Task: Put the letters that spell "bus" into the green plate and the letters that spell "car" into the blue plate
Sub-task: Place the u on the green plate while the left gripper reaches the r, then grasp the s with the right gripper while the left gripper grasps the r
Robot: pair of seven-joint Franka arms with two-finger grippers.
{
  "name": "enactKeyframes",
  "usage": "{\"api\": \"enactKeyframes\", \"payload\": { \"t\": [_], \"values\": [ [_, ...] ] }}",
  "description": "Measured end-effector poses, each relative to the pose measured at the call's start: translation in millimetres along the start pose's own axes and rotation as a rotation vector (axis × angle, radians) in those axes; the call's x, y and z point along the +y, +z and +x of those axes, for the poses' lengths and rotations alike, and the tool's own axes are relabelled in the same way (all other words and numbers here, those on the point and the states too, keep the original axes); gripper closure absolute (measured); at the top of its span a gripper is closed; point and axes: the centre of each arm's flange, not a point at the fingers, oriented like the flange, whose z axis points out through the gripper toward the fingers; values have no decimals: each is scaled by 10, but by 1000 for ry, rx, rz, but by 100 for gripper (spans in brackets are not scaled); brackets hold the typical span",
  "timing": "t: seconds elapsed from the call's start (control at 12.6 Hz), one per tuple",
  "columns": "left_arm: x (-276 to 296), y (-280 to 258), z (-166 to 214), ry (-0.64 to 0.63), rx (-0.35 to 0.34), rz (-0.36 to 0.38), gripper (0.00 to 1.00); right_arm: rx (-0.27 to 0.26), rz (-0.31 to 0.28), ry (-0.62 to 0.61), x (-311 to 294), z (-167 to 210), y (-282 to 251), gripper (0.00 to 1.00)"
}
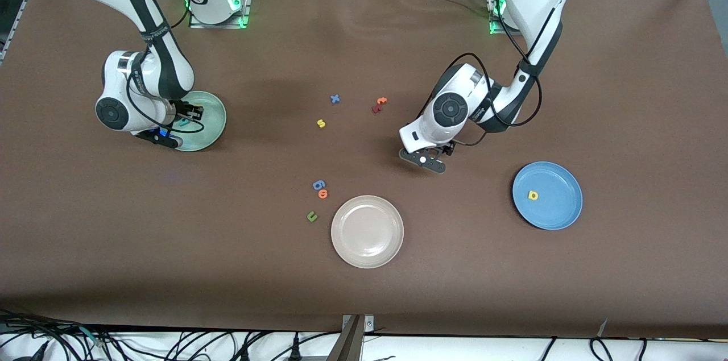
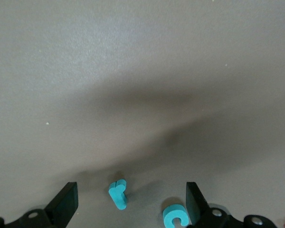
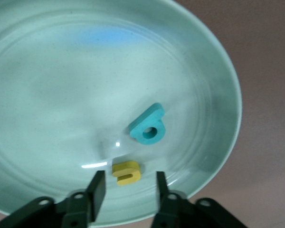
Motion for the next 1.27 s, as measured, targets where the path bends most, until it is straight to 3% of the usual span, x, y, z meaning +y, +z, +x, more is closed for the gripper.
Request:
{"api": "enactKeyframes", "payload": {
  "t": [0.32,0.64,0.72,0.8,0.88,0.95,1.03,1.19,1.27],
  "values": [
    [-20,210,-260,6,40,-7,1,79,41,16,-318,-98,-466,0],
    [-27,187,-310,8,58,-8,12,174,88,143,-1523,-675,-966,0],
    [-27,181,-314,8,59,-8,22,185,100,188,-1779,-800,-974,0],
    [-26,157,-312,8,63,-8,30,199,119,223,-2013,-901,-936,1],
    [-31,158,-317,8,62,-7,30,211,139,252,-2208,-973,-857,1],
    [-40,160,-320,7,61,-6,40,220,158,282,-2377,-1020,-754,1],
    [-45,158,-319,6,62,-6,40,230,179,316,-2535,-1060,-643,1],
    [-65,142,-313,3,65,-5,53,249,221,376,-2853,-1172,-401,1],
    [-66,142,-313,3,65,-5,55,255,239,396,-2999,-1237,-272,1]
  ]
}}
